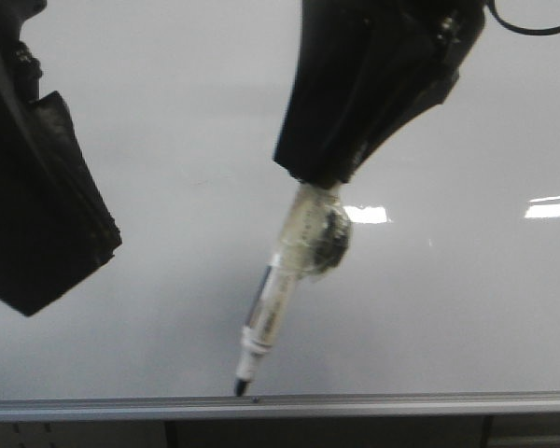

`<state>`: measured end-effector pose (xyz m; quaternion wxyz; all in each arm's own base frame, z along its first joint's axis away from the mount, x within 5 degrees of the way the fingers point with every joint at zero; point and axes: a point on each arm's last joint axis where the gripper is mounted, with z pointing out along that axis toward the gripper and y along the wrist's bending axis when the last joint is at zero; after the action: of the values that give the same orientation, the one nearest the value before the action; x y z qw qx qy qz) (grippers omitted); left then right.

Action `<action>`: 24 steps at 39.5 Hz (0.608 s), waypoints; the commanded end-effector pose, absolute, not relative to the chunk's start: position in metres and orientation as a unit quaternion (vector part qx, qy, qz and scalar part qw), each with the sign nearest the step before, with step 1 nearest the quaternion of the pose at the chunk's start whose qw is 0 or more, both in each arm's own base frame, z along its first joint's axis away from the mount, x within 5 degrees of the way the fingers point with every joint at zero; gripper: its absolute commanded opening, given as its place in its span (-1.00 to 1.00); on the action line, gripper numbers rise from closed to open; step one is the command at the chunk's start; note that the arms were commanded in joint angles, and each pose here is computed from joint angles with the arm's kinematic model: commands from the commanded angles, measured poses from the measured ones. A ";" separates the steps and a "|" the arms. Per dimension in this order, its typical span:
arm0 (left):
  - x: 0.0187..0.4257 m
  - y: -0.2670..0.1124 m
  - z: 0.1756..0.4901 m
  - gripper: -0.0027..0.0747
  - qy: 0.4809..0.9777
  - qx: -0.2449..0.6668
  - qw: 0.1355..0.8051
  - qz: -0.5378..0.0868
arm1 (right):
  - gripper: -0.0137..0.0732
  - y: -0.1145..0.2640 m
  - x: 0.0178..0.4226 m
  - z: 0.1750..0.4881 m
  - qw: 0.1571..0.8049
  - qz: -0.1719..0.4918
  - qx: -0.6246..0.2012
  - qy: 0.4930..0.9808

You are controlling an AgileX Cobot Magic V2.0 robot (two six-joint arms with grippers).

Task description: Write number 0 on whiteboard

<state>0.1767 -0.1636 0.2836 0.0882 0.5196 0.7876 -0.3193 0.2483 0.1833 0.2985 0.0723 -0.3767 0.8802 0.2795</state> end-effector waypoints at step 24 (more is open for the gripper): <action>0.169 -0.167 0.302 -0.98 0.772 0.522 0.103 -0.349 | -0.84 0.082 0.272 0.399 0.358 0.147 -0.214 0.897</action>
<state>0.1767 -0.1636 0.2836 0.0882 0.5196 0.7876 -0.3193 0.2755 0.0847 0.3621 0.2799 -0.2196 0.9225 0.1499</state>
